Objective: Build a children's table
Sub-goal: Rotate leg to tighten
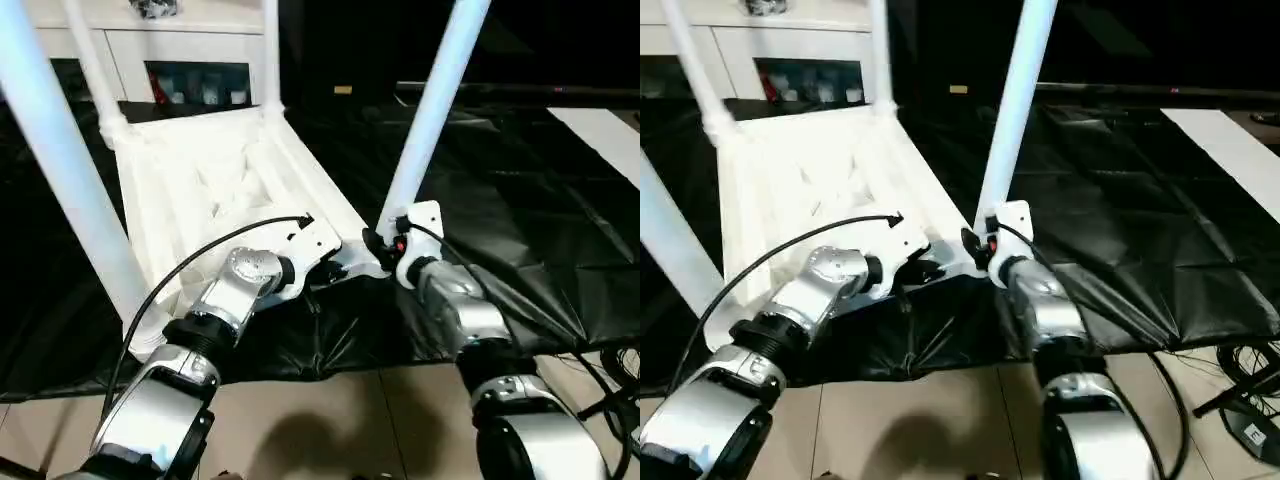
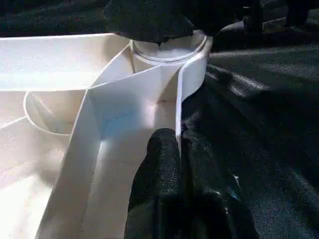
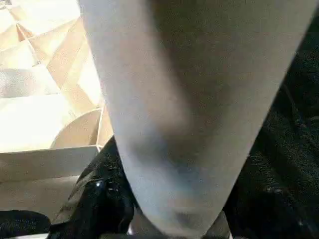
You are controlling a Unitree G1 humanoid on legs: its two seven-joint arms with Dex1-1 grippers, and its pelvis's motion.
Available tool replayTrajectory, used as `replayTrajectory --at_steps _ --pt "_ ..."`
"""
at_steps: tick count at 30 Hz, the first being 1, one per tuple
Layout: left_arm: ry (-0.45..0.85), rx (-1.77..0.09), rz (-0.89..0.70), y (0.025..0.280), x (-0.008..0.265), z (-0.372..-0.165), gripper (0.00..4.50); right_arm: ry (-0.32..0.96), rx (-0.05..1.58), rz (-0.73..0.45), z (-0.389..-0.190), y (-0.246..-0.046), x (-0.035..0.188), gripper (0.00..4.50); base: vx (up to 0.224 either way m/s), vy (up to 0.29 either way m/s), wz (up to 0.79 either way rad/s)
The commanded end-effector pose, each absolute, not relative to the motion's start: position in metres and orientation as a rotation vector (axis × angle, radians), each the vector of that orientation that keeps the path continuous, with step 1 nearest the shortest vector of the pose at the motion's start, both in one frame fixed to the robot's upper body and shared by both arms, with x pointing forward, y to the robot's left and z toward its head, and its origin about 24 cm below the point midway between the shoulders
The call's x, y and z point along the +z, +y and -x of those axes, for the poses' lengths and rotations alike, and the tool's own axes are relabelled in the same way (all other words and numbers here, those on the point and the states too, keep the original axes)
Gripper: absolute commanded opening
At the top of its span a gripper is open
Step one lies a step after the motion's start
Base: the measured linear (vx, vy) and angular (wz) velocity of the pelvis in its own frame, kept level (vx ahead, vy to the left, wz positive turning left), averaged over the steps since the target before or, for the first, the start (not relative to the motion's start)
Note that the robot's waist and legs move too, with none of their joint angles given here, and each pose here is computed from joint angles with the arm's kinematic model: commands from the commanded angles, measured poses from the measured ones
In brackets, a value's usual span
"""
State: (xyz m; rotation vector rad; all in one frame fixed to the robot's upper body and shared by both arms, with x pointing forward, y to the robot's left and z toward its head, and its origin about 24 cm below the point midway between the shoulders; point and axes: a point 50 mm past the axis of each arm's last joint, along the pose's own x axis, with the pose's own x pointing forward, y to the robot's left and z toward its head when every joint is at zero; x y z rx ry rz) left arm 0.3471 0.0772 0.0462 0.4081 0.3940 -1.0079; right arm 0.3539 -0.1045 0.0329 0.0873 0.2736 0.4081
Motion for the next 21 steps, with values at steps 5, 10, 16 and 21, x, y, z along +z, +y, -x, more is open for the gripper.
replayTrajectory --at_steps 5,10,16,21 --pt "0.242 -1.128 -0.429 0.054 0.066 -0.344 0.00 0.339 0.645 -0.056 -0.335 -0.063 0.017 3.10 0.000 0.000 0.00" --pt "0.247 -1.181 -0.491 0.070 0.065 -0.346 0.00 0.253 0.717 -0.013 -0.325 -0.108 0.028 3.10 0.000 0.000 0.00" --pt "0.258 -1.181 -0.569 0.084 0.063 -0.349 0.00 0.188 0.763 -0.007 -0.297 -0.163 0.041 3.10 0.000 0.000 0.00" --pt "0.232 -1.163 -0.623 0.096 0.064 -0.352 0.00 0.203 0.833 0.026 -0.261 -0.186 0.048 3.10 0.000 0.000 0.00"
